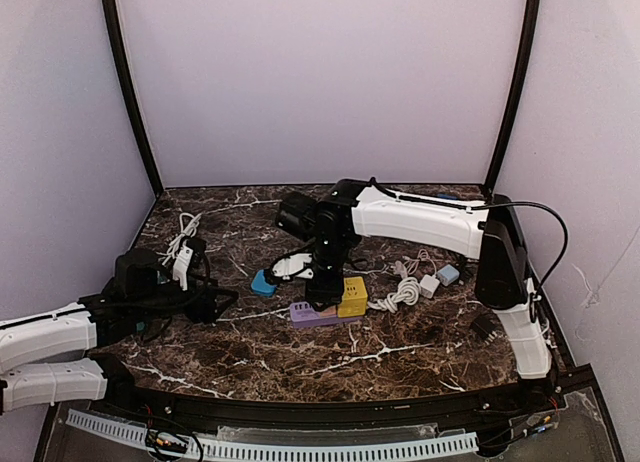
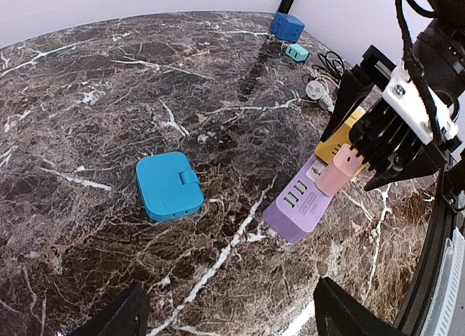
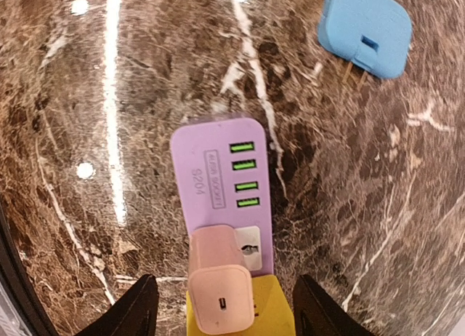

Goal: Insert the plug
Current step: Press the plug into the socket.

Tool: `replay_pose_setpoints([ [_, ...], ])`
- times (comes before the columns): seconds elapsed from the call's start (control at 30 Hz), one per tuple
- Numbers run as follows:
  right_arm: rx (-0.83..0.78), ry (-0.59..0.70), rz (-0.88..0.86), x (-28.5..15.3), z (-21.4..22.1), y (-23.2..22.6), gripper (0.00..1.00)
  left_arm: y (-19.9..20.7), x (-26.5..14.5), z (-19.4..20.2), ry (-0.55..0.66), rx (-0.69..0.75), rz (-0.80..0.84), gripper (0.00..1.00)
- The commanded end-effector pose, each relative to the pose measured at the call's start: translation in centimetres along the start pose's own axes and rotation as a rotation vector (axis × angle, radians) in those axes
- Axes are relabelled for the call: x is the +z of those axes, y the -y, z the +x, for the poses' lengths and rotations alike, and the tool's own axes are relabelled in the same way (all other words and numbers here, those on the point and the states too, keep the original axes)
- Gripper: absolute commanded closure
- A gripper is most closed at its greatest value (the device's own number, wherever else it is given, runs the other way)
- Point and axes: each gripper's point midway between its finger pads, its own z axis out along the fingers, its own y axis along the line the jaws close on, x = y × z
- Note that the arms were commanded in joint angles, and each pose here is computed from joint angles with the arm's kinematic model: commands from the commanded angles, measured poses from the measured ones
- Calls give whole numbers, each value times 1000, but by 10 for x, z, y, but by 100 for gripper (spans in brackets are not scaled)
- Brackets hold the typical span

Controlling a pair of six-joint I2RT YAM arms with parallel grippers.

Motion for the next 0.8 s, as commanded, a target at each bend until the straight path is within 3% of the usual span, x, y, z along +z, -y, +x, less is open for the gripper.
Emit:
replay_pose_setpoints([
  [0.0,10,-63,59,5,9,13,41,0,-2,-10,59,-11,10,22],
  [0.17,-7,-76,23,12,14,6,44,1,-1,-10,64,-11,18,23],
  [0.33,-15,-80,-1,21,16,2,70,0,-1,-9,62,-12,16,25],
  [0.47,-37,-90,-69,28,27,-14,72,1,-1,-10,64,-8,19,25],
  [0.57,-23,-106,-100,31,37,-20,81,0,-1,-10,65,-7,17,26],
  [0.77,10,-137,-127,29,53,-32,81,0,-1,-10,68,-4,18,26],
])
